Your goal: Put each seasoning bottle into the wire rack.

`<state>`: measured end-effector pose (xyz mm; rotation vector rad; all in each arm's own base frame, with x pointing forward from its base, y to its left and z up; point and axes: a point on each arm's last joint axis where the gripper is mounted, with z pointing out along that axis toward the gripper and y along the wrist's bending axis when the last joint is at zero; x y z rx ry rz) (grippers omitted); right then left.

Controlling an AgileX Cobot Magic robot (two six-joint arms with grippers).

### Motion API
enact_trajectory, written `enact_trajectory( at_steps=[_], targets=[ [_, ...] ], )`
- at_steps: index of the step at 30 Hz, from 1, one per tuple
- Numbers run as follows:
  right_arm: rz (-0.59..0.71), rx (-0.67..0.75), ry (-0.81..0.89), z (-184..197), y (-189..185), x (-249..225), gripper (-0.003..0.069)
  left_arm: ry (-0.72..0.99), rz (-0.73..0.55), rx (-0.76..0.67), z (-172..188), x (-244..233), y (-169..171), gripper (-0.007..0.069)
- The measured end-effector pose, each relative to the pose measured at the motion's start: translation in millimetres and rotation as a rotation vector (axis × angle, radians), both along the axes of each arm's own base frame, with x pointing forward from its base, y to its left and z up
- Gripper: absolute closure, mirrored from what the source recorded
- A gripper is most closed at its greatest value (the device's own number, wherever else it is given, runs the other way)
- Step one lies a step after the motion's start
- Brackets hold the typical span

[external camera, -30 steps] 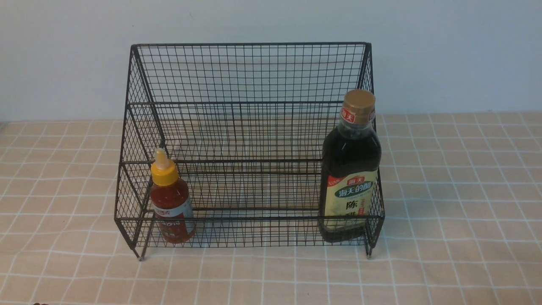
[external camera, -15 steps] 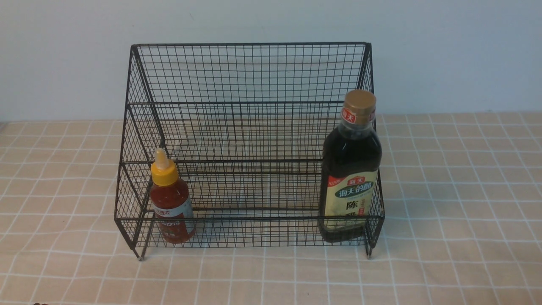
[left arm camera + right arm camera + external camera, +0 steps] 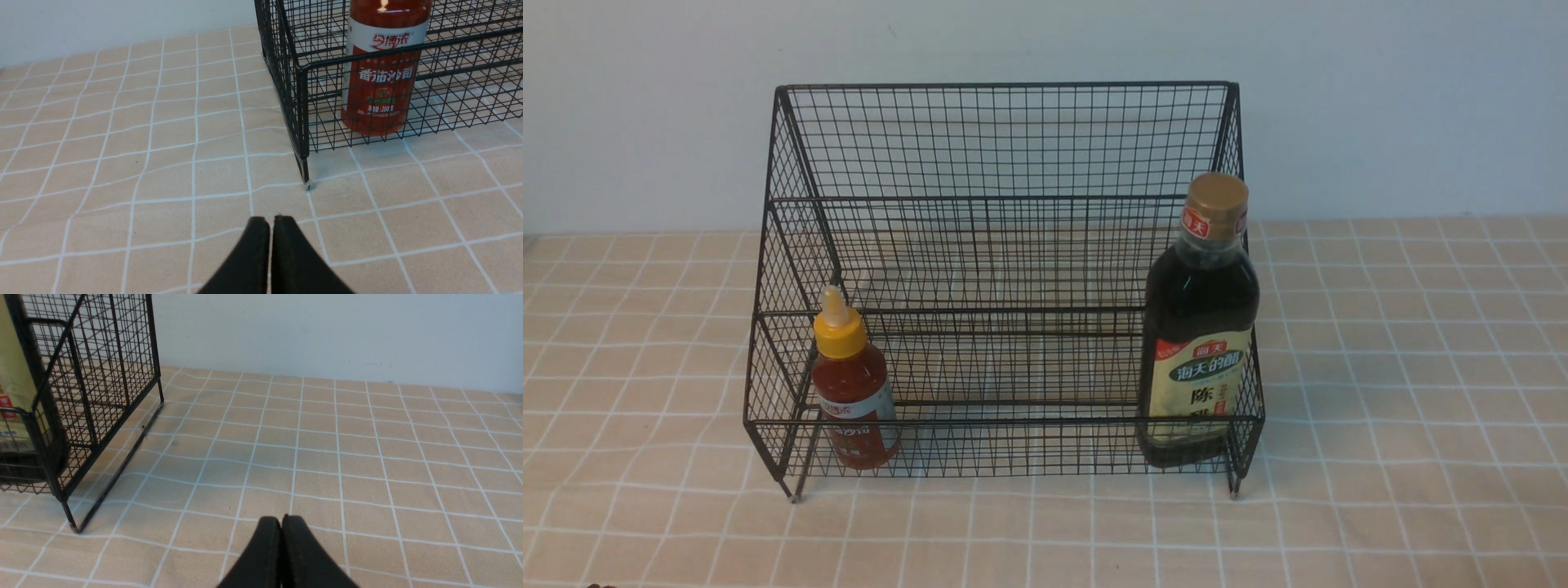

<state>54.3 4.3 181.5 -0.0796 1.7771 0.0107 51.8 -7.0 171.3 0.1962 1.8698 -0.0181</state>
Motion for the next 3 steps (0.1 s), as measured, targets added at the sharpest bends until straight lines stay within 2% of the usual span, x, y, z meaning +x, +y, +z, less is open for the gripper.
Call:
enact_trajectory(
  at_steps=[3],
  targets=[
    [0.0, 0.0, 0.0, 0.0, 0.0, 0.0, 0.0672, 0.0, 0.0, 0.0, 0.0, 0.0, 0.0, 0.0632]
  ],
)
